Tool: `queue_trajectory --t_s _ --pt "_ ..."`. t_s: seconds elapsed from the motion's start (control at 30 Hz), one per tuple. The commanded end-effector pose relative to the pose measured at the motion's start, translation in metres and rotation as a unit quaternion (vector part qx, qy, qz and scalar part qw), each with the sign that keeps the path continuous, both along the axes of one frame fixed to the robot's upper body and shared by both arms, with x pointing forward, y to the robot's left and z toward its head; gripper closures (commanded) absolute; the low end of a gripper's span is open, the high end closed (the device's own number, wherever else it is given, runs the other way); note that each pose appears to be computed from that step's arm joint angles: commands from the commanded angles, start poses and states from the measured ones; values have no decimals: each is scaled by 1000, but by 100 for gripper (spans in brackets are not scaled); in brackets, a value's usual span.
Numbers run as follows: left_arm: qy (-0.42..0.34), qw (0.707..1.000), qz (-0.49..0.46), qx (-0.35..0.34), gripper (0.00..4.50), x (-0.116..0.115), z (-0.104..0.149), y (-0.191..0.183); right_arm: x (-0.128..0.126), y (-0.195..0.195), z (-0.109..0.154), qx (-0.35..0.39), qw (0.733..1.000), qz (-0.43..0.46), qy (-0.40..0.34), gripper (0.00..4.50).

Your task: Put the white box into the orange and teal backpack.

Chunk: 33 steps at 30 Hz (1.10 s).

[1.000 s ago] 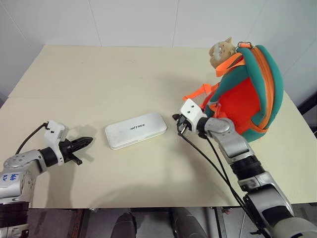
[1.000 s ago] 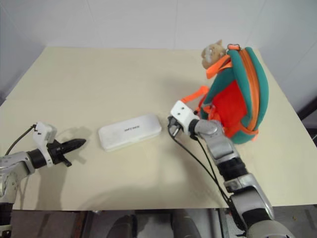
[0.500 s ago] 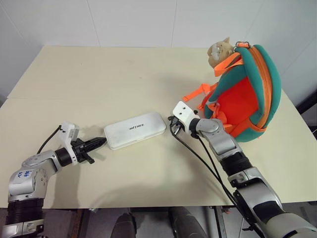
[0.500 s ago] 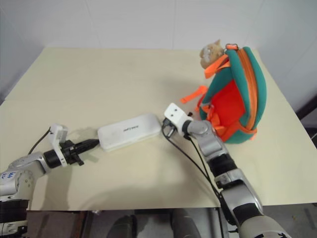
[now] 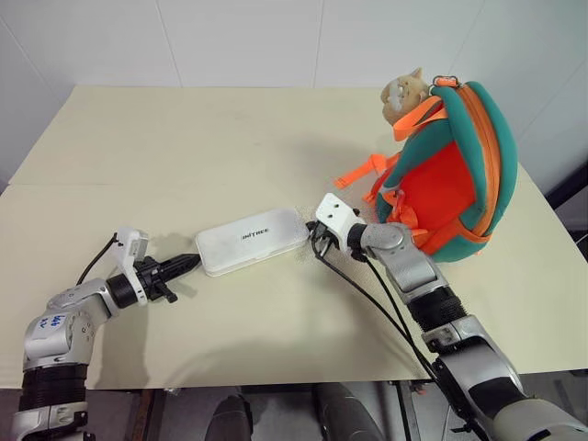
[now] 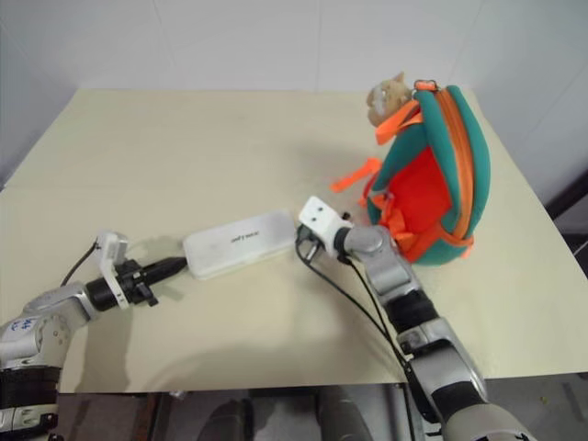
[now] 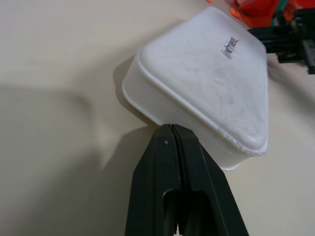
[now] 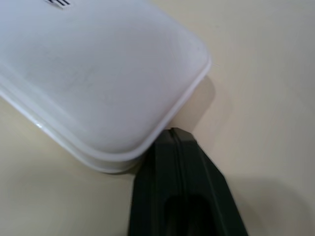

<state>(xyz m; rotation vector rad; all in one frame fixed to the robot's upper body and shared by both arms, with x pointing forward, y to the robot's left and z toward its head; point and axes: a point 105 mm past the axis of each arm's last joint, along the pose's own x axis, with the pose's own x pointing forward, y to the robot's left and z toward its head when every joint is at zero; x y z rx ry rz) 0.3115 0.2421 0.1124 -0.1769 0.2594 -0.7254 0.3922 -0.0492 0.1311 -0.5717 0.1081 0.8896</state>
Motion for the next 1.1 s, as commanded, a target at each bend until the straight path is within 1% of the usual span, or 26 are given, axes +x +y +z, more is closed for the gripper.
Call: queue_trajectory --t_s 0.03,0.27,0.4,0.53,0.77,1.1 --pt "-18 1000 -18 13 448 0 9 -3 -20 19 15 24 998 61 -4 450" --pt "-6 999 -30 27 448 -6 7 -4 -36 18 15 18 997 80 7 450" --pt "-1 998 -40 39 448 -11 6 -6 -49 13 16 15 995 93 16 450" --pt "14 997 -62 51 448 -21 4 -8 -62 3 15 10 994 100 34 450" --pt "34 992 -98 72 448 -31 1 -14 -75 -12 11 -13 992 106 62 450" --pt "41 982 -155 98 448 -38 2 -33 -89 -29 10 -40 989 113 92 450"
